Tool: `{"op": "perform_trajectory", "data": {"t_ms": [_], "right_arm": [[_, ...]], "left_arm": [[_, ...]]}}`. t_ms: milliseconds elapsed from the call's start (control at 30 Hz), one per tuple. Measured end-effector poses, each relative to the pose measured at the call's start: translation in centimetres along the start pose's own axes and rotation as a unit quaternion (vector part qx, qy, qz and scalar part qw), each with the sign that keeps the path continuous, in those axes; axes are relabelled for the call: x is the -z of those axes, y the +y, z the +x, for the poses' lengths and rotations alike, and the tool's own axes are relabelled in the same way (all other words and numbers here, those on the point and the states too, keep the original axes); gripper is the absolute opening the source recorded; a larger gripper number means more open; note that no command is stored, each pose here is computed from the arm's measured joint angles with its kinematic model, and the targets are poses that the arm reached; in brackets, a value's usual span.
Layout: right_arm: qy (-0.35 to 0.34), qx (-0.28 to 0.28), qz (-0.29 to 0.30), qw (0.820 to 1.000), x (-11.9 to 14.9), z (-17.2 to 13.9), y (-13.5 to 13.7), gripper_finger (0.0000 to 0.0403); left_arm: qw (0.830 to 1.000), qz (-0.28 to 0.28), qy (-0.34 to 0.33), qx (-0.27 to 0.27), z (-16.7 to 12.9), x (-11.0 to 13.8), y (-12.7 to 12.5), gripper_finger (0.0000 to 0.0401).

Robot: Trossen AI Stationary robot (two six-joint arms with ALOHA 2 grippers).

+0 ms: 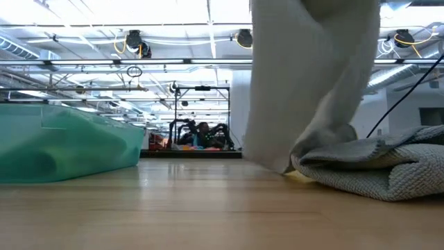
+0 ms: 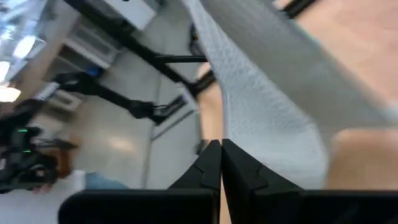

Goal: Fold microfiber towels
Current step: Fold the top gray microfiber cloth

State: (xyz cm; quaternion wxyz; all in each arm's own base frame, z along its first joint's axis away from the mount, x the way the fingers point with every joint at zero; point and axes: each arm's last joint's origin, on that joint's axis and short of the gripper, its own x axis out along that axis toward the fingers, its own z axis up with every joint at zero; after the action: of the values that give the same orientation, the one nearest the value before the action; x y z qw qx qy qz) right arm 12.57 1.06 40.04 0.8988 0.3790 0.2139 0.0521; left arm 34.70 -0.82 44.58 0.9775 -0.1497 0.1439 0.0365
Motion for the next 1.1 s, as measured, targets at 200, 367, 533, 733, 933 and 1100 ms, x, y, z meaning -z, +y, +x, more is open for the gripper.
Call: {"op": "perform_trajectory", "data": {"t_ms": [200,367,533,733,933,1100], "right_arm": [[-0.044,0.188,-0.045,0.98,0.1,1.0,-3.3,0.0],[-0.134,0.214,-0.069,0.965,-2.4,3.9,-4.9,0.0],[-0.174,0.031,-0.063,0.982,-5.0,6.0,-3.4,0.0],[-0.14,-0.086,-0.015,0.986,-5.2,6.0,-1.6,0.0],[-0.117,-0.075,0.01,0.99,-5.1,5.1,-2.3,0.0],[-0.112,0.056,-0.005,0.992,-5.2,5.1,-5.7,0.0]], "left_arm": [[0.981,-0.07,0.144,-0.113,1.4,3.2,5.1,0.0005],[0.976,-0.11,0.158,-0.105,1.6,2.7,7.7,0.0003],[0.97,-0.178,0.138,0.096,-2.1,-1.0,4.6,0.0003],[0.97,-0.136,0.082,0.184,-6.5,-3.7,-1.0,0.0003],[0.993,-0.091,0.054,0.056,-5.9,-3.7,0.9,0.0003],[0.982,-0.093,0.136,-0.09,-3.4,-1.0,6.0,0.0005]]}}
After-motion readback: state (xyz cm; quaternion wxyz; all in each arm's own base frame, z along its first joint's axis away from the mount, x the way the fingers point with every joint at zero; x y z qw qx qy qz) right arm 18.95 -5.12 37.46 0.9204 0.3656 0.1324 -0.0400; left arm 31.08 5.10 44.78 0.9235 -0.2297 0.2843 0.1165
